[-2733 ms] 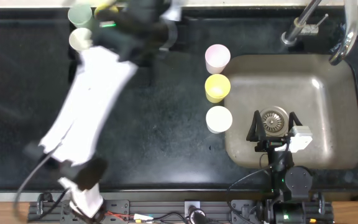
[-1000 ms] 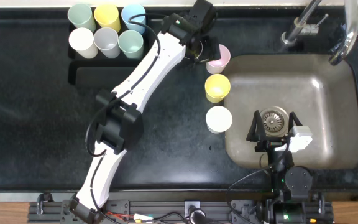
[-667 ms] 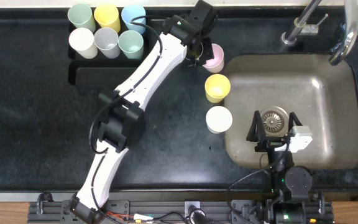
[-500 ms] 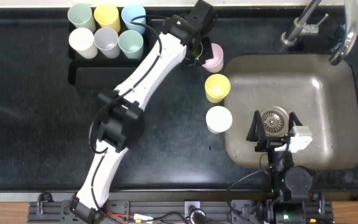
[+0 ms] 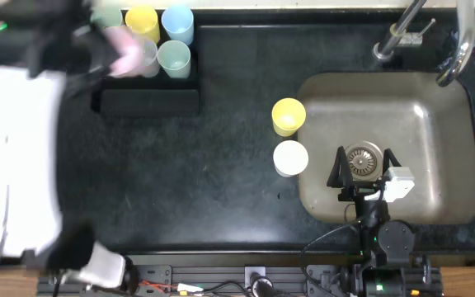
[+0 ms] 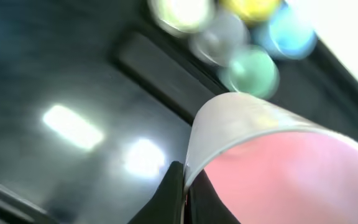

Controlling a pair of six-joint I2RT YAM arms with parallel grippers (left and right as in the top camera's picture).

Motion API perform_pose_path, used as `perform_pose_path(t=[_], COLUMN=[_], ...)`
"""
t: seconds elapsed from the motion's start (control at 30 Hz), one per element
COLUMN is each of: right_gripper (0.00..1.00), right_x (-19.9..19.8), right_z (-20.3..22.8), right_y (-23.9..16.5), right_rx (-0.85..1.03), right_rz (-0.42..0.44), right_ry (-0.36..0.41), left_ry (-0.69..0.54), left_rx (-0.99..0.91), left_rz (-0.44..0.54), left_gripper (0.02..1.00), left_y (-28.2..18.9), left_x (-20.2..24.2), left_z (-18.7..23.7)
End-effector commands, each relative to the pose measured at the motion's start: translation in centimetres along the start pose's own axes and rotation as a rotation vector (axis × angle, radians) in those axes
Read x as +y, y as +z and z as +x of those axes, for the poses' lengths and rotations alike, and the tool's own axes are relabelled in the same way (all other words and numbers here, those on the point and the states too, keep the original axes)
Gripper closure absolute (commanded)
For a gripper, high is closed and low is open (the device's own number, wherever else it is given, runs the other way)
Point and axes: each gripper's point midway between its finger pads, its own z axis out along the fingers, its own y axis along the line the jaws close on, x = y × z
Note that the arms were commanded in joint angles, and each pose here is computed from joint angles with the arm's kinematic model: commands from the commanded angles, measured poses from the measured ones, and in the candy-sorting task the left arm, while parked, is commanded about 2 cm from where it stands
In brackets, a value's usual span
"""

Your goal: Store Cups

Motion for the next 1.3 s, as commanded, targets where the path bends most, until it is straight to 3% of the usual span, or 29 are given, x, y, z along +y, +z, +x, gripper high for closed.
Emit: perform_pose_path(t=[0.03, 0.07, 0.13, 0.2, 0.5, 1.3], right_gripper=[0.003, 0.003, 0.003, 0.003, 0.003, 0.005], right_x=[0.0, 0.0, 0.0, 0.0, 0.0, 0.0], right_z=[0.4, 0.4, 0.4, 0.4, 0.4, 0.4], right_y=[0.0, 0.0, 0.0, 0.0, 0.0, 0.0], right_rx=[0.003, 0.003, 0.003, 0.003, 0.003, 0.003], right_rz=[-0.005, -0.005, -0.005, -0.005, -0.005, -0.005], right_ry=[-0.004, -0.003, -0.004, -0.004, -0.004, -0.004], left_ry=[-0.155, -0.194, -0.25, -0.293, -0.318, -0.327], left_rx=[0.042, 0.099, 0.155, 0.206, 0.248, 0.159], left_rz=[-0.11, -0.028, 0.0, -0.037, -0.09, -0.026], left_gripper=[0.982, 0.982, 0.982, 0.982, 0.982, 0.982], left_y=[6.5, 9.2, 11.4, 13.3, 16.8, 19.3], left_x=[6.2, 6.9, 8.1, 9.8, 10.3, 8.8], left_z=[-0.8, -0.4, 0.3, 0.9, 0.7, -2.3])
